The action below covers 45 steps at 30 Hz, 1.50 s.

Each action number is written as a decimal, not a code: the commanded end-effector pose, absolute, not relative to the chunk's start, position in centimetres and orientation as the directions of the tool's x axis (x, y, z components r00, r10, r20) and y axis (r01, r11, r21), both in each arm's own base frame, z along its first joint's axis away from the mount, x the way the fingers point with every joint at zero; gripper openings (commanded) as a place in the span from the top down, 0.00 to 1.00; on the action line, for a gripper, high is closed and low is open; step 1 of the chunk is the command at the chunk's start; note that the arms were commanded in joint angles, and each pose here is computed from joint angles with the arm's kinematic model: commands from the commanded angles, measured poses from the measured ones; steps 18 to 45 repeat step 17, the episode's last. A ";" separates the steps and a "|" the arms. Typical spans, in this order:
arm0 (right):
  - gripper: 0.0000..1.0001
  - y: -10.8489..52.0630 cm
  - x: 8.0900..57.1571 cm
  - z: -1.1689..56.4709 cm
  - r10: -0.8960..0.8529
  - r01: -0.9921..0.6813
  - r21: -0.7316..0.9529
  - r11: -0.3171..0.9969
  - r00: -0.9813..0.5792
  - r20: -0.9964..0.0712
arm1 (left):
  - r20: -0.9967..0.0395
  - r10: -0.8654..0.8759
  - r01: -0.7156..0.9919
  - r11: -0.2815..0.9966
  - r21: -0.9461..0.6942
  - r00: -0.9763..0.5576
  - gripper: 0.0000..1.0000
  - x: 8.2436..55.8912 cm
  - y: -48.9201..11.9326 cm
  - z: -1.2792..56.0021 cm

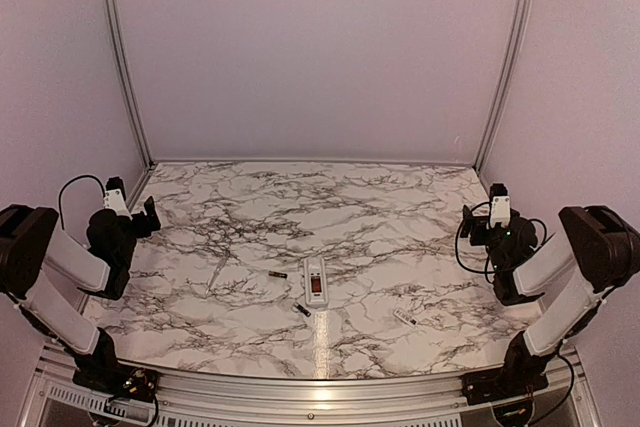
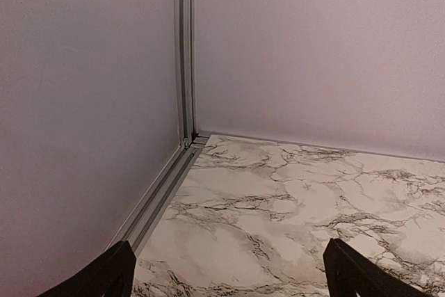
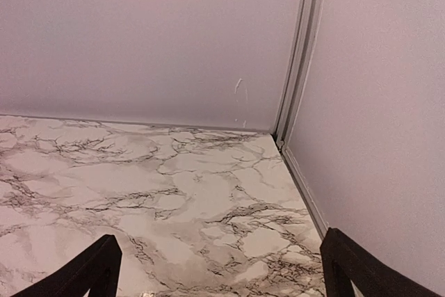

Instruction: Unload the batteries from the remote control

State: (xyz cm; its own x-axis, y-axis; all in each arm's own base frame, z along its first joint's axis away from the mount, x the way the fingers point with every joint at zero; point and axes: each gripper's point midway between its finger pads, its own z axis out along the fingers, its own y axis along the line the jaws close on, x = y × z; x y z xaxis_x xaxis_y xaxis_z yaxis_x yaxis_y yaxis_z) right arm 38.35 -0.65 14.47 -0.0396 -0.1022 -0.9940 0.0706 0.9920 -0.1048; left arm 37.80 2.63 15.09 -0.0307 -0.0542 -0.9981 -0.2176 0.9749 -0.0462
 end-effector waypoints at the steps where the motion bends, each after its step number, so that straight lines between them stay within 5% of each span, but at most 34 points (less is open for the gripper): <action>1: 0.02 -0.7 38.4 15.0 -0.091 0.067 -0.092 0.993 -0.013 -0.996 | -0.998 -0.053 -0.210 0.977 -0.048 -0.018 0.01 37.8 2.6 15.3; 45: 0.02 -0.6 38.5 15.0 -0.093 0.063 -0.094 0.994 -0.014 -0.996 | -0.998 -0.053 -0.210 0.977 -0.049 -0.017 0.01 37.8 2.6 15.3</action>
